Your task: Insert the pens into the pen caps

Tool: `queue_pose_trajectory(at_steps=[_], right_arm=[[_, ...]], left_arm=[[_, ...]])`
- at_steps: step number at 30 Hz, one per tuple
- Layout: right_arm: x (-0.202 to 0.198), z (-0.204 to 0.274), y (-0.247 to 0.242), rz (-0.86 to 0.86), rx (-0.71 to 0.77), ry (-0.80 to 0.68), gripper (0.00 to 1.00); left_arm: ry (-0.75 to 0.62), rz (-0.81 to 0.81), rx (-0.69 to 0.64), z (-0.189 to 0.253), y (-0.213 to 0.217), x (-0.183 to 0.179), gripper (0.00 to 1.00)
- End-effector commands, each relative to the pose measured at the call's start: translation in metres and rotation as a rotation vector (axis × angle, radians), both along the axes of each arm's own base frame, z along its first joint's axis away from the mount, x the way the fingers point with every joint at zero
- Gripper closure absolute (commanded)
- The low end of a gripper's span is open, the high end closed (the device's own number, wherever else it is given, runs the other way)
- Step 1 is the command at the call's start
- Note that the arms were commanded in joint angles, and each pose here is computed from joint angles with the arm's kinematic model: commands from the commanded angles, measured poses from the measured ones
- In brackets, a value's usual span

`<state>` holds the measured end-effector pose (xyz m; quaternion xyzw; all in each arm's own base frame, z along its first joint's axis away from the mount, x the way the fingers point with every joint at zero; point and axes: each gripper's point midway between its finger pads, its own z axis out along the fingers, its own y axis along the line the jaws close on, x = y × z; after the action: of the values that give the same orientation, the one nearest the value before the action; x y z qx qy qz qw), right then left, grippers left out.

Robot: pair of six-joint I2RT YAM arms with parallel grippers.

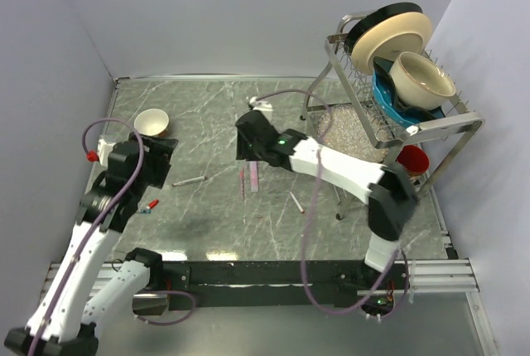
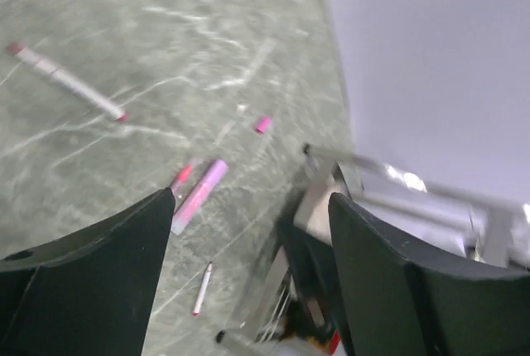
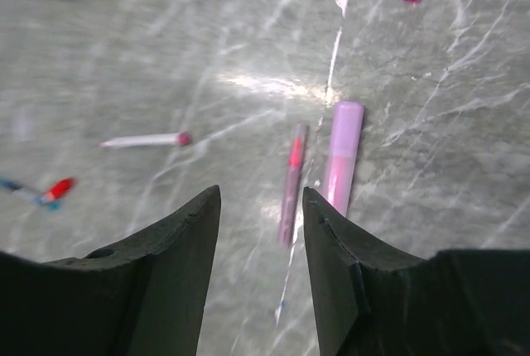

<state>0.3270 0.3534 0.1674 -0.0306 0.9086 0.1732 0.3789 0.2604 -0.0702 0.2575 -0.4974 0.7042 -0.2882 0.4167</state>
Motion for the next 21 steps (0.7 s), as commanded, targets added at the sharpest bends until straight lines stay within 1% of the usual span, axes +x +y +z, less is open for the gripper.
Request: queue_pose_trajectory(at_steps=[1,3,5,6,7,8,9,11,14,15,16,18,21], right_arm=[[-0.020,0.052,-0.008,0.048,0.129,-0.093,0.48],[-0.031,0.053,-0.013,0.073,0.141,-0.100,0.49],[-0.043,0.069,-0.016,0.097,0.170,-0.129,0.49],[-0.049,0.067,-0.020,0.102,0.162,-0.127,0.49],[-0.053,0.070,-0.020,0.109,0.166,-0.134,0.49],[-0.058,0.079,-0.024,0.111,0.183,-0.149,0.49],[-0.063,0.078,-0.026,0.117,0.185,-0.147,0.49],[-0.070,0.082,-0.025,0.133,0.198,-0.158,0.49],[-0.079,0.087,-0.026,0.144,0.198,-0.181,0.49],[-0.079,0.089,-0.027,0.137,0.190,-0.187,0.49],[-0.080,0.088,-0.027,0.140,0.183,-0.188,0.49],[-0.079,0.088,-0.027,0.138,0.164,-0.194,0.50],[-0.079,0.091,-0.026,0.142,0.163,-0.205,0.50]], left_arm=[[0.251,0.252,-0.119,-0.044,0.015,0.005,0.24],[0.337,0.285,-0.123,-0.065,0.013,0.011,0.27],[0.365,0.295,-0.148,-0.074,0.011,0.020,0.28],[0.402,0.307,-0.151,-0.086,0.010,0.024,0.29],[0.424,0.312,-0.180,-0.094,0.007,0.026,0.31],[0.451,0.333,-0.193,-0.102,0.010,0.028,0.34],[0.495,0.345,-0.195,-0.116,0.009,0.030,0.35],[0.546,0.360,-0.216,-0.129,0.008,0.033,0.36],[0.651,0.358,-0.197,-0.152,0.006,0.037,0.39],[0.707,0.365,-0.186,-0.165,0.005,0.037,0.40],[0.717,0.351,-0.183,-0.165,0.003,0.042,0.41],[0.779,0.327,-0.169,-0.176,-0.002,0.046,0.44],[0.816,0.308,-0.155,-0.191,-0.006,0.054,0.44]])
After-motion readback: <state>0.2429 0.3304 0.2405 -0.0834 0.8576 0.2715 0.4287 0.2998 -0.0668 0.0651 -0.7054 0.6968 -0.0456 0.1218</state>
